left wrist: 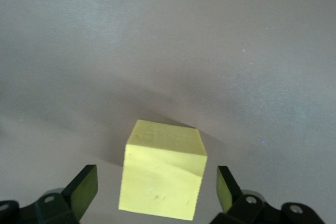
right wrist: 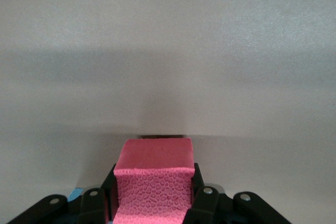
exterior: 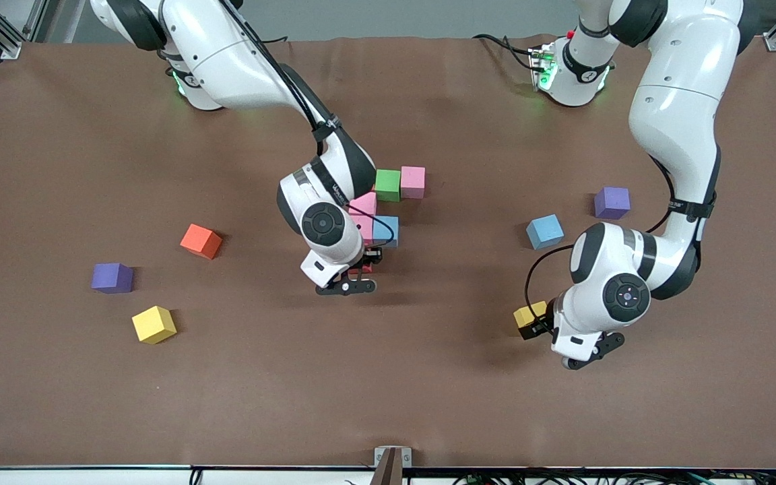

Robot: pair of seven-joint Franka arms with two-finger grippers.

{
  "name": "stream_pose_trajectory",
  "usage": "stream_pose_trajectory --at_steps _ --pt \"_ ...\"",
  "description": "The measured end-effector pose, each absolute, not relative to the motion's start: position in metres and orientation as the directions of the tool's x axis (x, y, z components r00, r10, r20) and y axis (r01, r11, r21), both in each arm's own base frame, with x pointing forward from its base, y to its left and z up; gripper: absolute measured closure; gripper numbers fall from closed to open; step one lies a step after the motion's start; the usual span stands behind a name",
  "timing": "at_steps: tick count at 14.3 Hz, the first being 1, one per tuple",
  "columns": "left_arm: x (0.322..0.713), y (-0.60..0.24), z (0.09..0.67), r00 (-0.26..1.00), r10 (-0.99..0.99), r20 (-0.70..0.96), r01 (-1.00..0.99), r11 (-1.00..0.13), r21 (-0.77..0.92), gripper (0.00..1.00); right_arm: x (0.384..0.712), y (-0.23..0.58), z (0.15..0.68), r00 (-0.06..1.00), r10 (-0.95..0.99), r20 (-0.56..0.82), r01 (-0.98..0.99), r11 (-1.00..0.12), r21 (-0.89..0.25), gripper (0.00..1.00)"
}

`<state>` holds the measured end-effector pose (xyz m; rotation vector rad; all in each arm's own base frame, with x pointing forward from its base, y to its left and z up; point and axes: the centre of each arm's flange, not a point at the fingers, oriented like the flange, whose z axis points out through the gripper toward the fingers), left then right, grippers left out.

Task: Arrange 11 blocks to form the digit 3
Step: 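Grasp the yellow cube with the left gripper while the right gripper holds red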

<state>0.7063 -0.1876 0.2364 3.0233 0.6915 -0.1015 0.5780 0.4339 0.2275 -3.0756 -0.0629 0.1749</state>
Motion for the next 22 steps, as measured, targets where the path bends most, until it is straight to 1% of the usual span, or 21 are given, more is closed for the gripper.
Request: stream_pose_trajectory --at_steps 5,6,7,8,9,11,12,14,16,17,19,22 --pt "0.704 -0.187 0.215 0.921 0.378 -0.090 0.381 -0.924 0.020 0.00 0.575 0.432 0.222 0.991 0.037 -0.126 0.030 -0.998 -0.063 0.46" --pt "0.704 -0.186 0.209 0.922 0.375 -0.095 0.379 -0.925 0.017 0.00 0.575 0.432 0.222 0.991 0.036 -0.127 0.028 -0.998 -0.064 0.46" --pt "0.704 -0.186 0.203 0.922 0.376 -0.095 0.380 -0.925 0.019 0.04 0.575 0.432 0.222 0.991 0.036 -0.128 0.028 -0.998 -0.064 0.46" --pt "0.704 -0.187 0.200 0.921 0.379 -0.093 0.382 -0.924 0.024 0.04 0.575 0.432 0.222 0.991 0.036 -0.128 0.028 -0.998 -0.064 0.46" --pt "0.704 -0.189 0.198 0.913 0.397 -0.094 0.402 -0.915 0.029 0.08 0.575 0.432 0.222 0.991 0.036 -0.129 0.028 -0.998 -0.064 0.46" --pt "0.705 -0.195 0.204 0.868 0.487 -0.099 0.492 -0.870 0.039 0.31 0.575 0.432 0.221 0.991 0.035 -0.130 0.027 -0.998 -0.063 0.46" --pt "0.705 -0.200 0.207 0.835 0.540 -0.103 0.546 -0.837 0.039 0.37 0.574 0.431 0.219 0.991 0.034 -0.133 0.027 -0.998 -0.061 0.46" --pt "0.699 -0.219 0.218 0.762 0.636 -0.123 0.645 -0.763 0.040 0.37 0.573 0.429 0.216 0.990 0.033 -0.138 0.025 -0.998 -0.057 0.46" --pt "0.684 -0.247 0.236 0.684 0.715 -0.144 0.726 -0.687 0.037 0.40 0.573 0.429 0.216 0.990 0.032 -0.138 0.024 -0.998 -0.057 0.46" --pt "0.673 -0.261 0.246 0.630 0.761 -0.151 0.773 -0.634 0.027 0.40 0.573 0.429 0.216 0.990 0.032 -0.138 0.024 -0.998 -0.057 0.46" --pt "0.650 -0.287 0.262 0.486 0.861 -0.150 0.871 -0.491 0.008 0.40 0.573 0.429 0.216 0.990 0.032 -0.138 0.024 -0.998 -0.057 0.46" --pt "0.607 -0.327 0.266 0.294 0.944 -0.147 0.955 -0.295 0.015 0.40 0.573 0.429 0.216 0.990 0.031 -0.140 0.023 -0.998 -0.056 0.45"
